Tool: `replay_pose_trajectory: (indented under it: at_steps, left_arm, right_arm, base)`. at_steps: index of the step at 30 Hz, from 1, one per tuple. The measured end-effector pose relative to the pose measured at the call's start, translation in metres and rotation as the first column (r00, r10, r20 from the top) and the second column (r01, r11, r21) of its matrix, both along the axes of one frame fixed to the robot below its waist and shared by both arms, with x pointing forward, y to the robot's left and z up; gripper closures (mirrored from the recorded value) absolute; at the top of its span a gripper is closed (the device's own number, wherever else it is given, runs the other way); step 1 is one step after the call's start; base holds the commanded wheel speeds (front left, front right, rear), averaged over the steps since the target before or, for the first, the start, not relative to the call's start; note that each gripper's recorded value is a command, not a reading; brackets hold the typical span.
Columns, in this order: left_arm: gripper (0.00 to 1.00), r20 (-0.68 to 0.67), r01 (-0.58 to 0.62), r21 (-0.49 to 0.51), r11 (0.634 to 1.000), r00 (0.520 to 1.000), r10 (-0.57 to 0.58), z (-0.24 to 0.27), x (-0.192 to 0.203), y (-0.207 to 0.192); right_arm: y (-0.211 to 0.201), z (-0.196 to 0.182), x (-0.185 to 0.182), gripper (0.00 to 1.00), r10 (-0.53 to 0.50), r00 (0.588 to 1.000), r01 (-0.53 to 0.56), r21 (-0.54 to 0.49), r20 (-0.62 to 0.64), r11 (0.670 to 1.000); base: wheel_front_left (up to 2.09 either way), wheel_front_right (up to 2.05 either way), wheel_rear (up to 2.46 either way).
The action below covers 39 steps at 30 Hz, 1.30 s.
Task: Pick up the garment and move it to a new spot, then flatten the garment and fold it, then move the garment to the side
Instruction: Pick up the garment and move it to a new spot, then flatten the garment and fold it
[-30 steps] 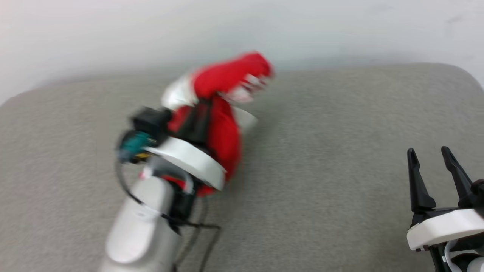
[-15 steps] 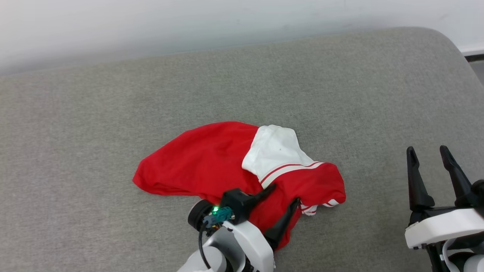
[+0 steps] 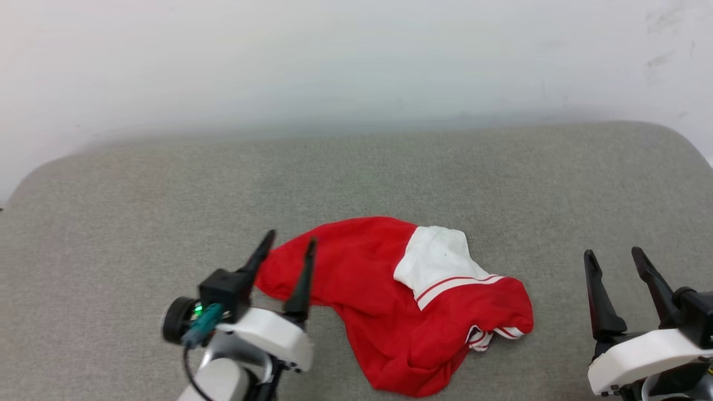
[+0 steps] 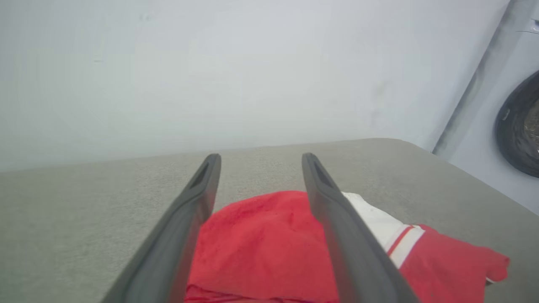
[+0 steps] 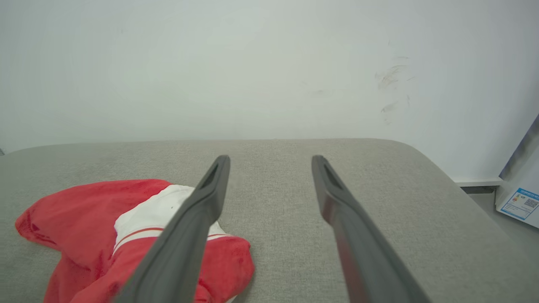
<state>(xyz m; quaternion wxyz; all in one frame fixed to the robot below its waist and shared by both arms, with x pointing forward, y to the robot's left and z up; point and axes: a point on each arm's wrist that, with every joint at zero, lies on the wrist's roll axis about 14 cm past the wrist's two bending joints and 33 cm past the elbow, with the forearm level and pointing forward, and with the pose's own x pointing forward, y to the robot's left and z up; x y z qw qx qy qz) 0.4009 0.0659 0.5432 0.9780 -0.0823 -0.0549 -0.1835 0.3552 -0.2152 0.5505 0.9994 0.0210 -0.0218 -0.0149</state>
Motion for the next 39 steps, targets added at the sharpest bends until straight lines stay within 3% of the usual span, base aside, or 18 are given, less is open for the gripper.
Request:
replay_pose_trajectory:
  at_steps: [10, 21, 26, 29, 32, 39]
  left_arm:
    - [0.00, 0.028, -0.274, 0.047, 0.961, 0.962, 0.273, 0.000, -0.019, 0.092]
    - [0.00, 0.006, -0.294, 0.042, 0.955, 0.956, 0.294, -0.005, -0.031, 0.101]
    - [0.00, 0.010, -0.296, 0.033, 0.955, 0.955, 0.296, -0.003, -0.029, 0.100]
    - [0.00, 0.019, -0.301, 0.027, 0.953, 0.954, 0.301, 0.000, -0.029, 0.100]
    - [0.00, 0.025, -0.302, 0.019, 0.953, 0.953, 0.302, 0.002, -0.026, 0.100]
    - [0.00, 0.007, -0.323, 0.003, 0.946, 0.946, 0.323, -0.003, -0.019, 0.103]
  right_arm:
    - [0.013, 0.004, -0.010, 0.00, 0.040, 0.999, -0.040, 0.001, 0.000, 0.999]
    - [0.015, -0.005, -0.010, 0.00, 0.045, 0.998, -0.045, 0.007, -0.036, 0.999]
    - [0.031, -0.023, 0.012, 0.00, 0.114, 0.982, -0.111, 0.024, -0.148, 0.993]
    - [0.049, -0.046, 0.024, 0.00, 0.203, 0.936, -0.198, 0.045, -0.288, 0.979]
    - [0.073, -0.061, 0.036, 0.00, 0.305, 0.857, -0.309, 0.058, -0.415, 0.949]
    - [0.135, -0.084, 0.048, 0.00, 0.463, 0.631, -0.562, 0.045, -0.623, 0.826]
  base:
    - [0.00, 0.00, 0.00]
    - [0.00, 0.00, 0.00]
    - [0.00, 0.00, 0.00]
    - [0.00, 0.00, 0.00]
    - [0.00, 0.00, 0.00]
    - [0.00, 0.00, 0.00]
